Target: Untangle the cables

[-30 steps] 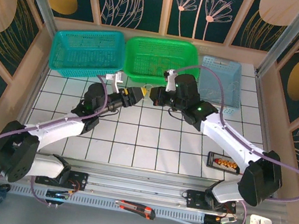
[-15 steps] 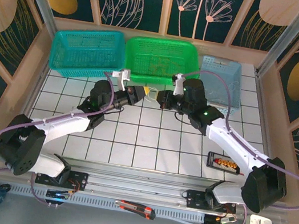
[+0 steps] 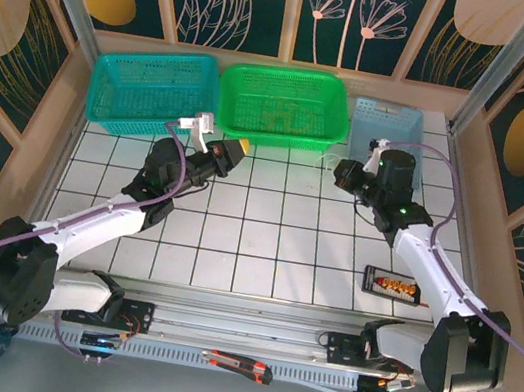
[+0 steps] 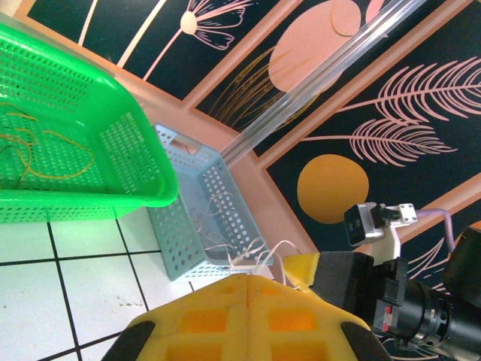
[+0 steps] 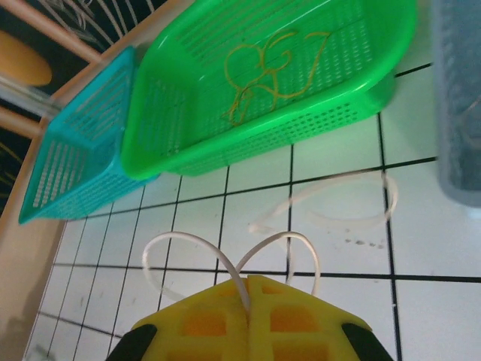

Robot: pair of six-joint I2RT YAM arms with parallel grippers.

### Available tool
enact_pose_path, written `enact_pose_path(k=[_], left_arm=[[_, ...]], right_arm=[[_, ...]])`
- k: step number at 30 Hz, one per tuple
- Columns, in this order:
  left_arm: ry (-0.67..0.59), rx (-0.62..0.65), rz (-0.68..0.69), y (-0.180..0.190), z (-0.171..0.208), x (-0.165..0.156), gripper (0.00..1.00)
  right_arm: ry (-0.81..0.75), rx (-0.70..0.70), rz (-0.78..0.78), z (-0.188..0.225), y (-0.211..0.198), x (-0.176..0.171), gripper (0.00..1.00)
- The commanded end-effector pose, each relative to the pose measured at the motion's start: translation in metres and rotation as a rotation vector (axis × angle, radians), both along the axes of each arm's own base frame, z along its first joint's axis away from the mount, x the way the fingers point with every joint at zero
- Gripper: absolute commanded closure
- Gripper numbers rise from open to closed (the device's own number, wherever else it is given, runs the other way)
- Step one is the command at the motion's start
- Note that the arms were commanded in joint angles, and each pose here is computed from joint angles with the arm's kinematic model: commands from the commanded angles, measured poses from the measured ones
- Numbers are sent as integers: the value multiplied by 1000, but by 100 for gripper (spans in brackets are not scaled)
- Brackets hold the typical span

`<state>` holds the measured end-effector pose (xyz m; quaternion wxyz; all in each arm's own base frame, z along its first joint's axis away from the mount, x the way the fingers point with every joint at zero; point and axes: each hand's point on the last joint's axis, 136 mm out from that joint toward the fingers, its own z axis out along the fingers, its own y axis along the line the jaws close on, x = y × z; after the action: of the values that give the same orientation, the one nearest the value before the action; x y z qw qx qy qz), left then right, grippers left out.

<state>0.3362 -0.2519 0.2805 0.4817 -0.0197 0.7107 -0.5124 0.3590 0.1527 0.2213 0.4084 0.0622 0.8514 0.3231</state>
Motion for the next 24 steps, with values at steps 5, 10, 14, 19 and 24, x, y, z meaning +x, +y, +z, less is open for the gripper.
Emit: enact_pose_path(k=[5,10,14,19,24], left_arm=[[-44,18,-37,-6,6,-3,88],[-78,30,-154,-26,6,-8,39],[-56,28,-187,-34,-11,-6,32],[-35,-8,-223,-45,-22,-4,28],[-44,-25,-281,-61,-18,-4,24]], right_arm=[[-56,58,10,30,0,2,100],[-79,147,111,53,21,-5,100],[-110,208,168,77,37,-14,100],[-150,282,237,108,57,-27,100],[-179,341,293,131,75,-38,100]])
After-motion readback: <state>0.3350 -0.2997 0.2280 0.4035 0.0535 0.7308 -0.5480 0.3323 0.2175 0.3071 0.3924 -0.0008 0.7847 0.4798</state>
